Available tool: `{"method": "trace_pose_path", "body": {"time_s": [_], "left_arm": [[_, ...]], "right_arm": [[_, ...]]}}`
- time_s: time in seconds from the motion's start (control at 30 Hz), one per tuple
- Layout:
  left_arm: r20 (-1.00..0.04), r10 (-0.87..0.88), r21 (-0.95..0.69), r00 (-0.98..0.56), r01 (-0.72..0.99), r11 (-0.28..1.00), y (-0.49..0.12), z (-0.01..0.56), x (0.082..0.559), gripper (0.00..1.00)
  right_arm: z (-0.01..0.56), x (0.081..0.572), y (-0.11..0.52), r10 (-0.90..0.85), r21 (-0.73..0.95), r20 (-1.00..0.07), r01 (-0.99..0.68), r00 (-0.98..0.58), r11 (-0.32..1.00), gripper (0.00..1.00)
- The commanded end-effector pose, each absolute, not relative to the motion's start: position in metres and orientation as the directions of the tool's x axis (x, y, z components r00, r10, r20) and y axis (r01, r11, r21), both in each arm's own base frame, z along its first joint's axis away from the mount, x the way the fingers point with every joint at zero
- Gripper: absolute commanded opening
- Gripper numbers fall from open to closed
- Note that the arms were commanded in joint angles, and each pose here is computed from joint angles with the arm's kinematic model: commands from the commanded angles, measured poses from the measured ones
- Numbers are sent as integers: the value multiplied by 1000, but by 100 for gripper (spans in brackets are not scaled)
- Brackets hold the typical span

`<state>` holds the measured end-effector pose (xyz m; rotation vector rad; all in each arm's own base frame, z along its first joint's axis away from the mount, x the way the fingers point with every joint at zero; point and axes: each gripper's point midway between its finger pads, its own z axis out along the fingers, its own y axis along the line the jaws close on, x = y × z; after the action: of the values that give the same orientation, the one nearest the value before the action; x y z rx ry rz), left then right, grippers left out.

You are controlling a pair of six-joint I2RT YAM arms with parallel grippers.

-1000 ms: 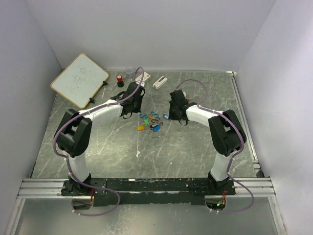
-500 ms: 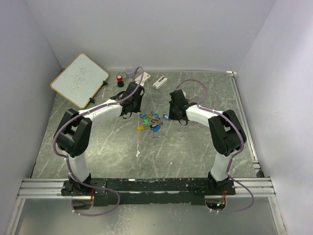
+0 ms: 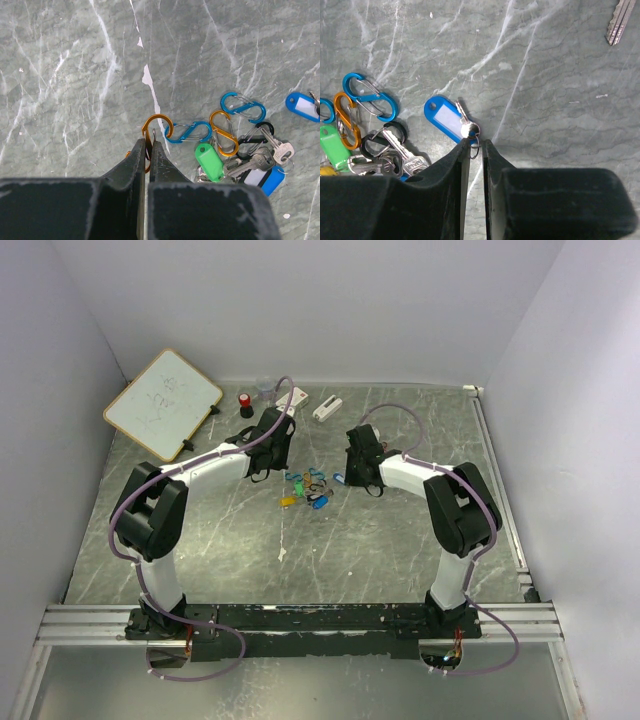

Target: Put the keys on the keyring

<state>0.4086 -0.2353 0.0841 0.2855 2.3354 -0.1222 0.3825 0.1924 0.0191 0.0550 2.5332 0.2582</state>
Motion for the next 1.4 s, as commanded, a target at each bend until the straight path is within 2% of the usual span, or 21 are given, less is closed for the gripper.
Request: {"method": "trace_pose_path", "body": {"time_s": [0.0,0.1,0.27,0.47,0.77,0.97,1.37], "left_arm": [[-733,159,-11,-662,246,969,-235,98,412,7],[-732,160,-10,-662,245,969,-234,98,412,7],[-734,160,-9,-660,246,969,-235,100,412,7],[-742,157,-27,-652,263,964,-239,109,413,7],[-825,159,-126,-543,450,884,-271,160,402,7],[-865,160,-157,-476,558,815,-289,187,392,7],[-850,212,-156,-482,615,773,-308,181,381,7]], "right_arm": [[12,381,191,102,195,-544,-7,-833,981,16],[13,381,190,103,194,-547,-7,-831,981,13],[23,386,188,102,185,-578,-8,-809,983,0],[71,403,188,24,156,-721,-129,-692,979,0],[144,396,204,-64,137,-912,-449,-405,883,0],[162,383,223,-113,84,-957,-628,-268,774,0],[171,365,260,-66,124,-978,-805,-198,580,0]]}}
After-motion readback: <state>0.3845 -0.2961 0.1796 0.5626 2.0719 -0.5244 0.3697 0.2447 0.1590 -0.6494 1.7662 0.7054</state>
